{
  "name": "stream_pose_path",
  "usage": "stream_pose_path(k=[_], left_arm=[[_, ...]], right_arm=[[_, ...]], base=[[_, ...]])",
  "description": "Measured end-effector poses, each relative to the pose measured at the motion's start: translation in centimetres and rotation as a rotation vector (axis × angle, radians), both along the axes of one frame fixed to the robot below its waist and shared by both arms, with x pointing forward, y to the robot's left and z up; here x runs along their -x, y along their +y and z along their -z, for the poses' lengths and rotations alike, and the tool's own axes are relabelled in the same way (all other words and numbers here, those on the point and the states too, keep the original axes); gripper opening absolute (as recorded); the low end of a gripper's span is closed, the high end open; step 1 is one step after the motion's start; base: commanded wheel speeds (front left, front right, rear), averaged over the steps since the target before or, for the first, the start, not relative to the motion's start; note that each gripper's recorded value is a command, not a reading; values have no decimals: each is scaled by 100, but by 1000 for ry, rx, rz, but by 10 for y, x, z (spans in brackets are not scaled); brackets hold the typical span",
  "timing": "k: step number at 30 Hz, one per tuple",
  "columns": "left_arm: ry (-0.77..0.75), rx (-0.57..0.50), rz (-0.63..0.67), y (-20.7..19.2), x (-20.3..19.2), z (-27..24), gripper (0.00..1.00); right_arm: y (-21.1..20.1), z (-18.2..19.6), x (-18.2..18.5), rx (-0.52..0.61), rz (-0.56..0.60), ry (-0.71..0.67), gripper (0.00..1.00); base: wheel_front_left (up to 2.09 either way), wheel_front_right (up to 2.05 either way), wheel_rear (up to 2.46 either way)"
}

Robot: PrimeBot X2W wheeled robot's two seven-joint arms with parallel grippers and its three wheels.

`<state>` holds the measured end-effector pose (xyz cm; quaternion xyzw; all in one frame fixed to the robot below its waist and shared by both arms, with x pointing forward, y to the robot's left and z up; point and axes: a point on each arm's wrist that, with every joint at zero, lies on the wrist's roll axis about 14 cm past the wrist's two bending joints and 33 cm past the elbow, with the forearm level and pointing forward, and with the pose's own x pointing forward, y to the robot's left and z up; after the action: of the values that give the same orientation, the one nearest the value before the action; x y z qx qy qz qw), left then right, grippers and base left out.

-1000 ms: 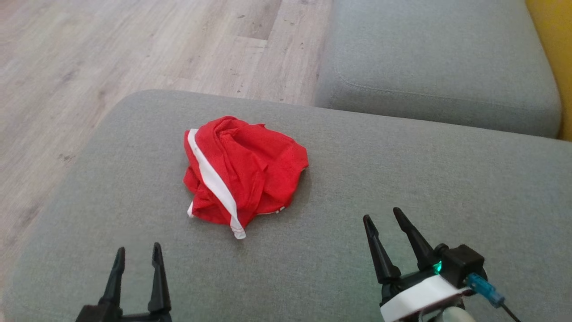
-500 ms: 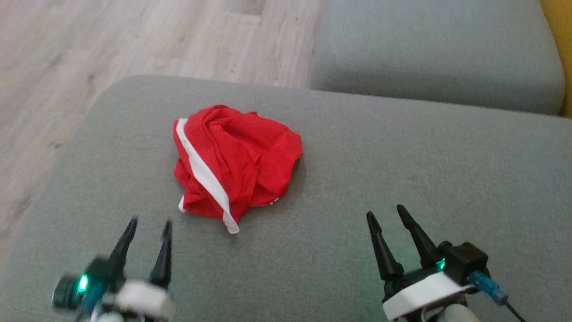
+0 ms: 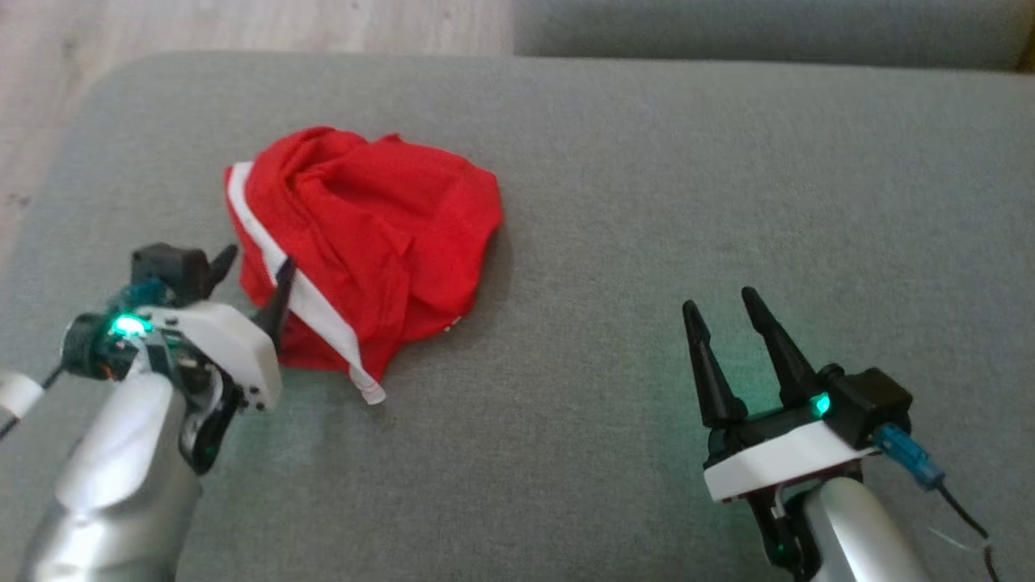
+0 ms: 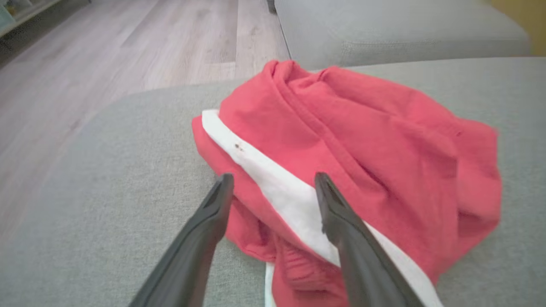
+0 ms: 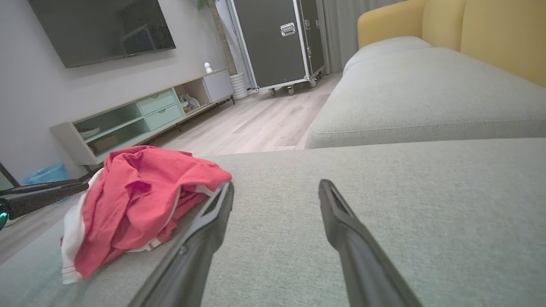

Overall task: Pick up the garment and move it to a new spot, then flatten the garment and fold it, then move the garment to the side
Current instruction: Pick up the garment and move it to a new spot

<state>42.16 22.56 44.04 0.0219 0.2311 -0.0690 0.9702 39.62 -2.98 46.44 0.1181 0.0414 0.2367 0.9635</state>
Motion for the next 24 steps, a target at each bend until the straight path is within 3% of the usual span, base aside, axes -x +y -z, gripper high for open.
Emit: stream_pose_path(k=[9, 10, 11, 18, 24], left_arm=[[141, 110, -2, -18, -18, 40, 100], [143, 112, -2, -18, -18, 41, 34], [146, 111, 0, -19, -17, 42, 0], [29, 145, -2, -20, -23, 22, 0], [-297, 235, 8, -28, -45, -53, 0]], right_arm=[[-26, 13, -10, 8, 78, 33, 100], [-27, 13, -10, 9, 80, 31, 100], [-27, 12, -10, 12, 81, 27, 100], [-31, 2, -8, 17, 91, 0, 100], [-33, -8, -4, 18, 96, -26, 100]], base=[[0, 0, 0], [0, 0, 0], [0, 0, 0], [0, 0, 0], [0, 0, 0]])
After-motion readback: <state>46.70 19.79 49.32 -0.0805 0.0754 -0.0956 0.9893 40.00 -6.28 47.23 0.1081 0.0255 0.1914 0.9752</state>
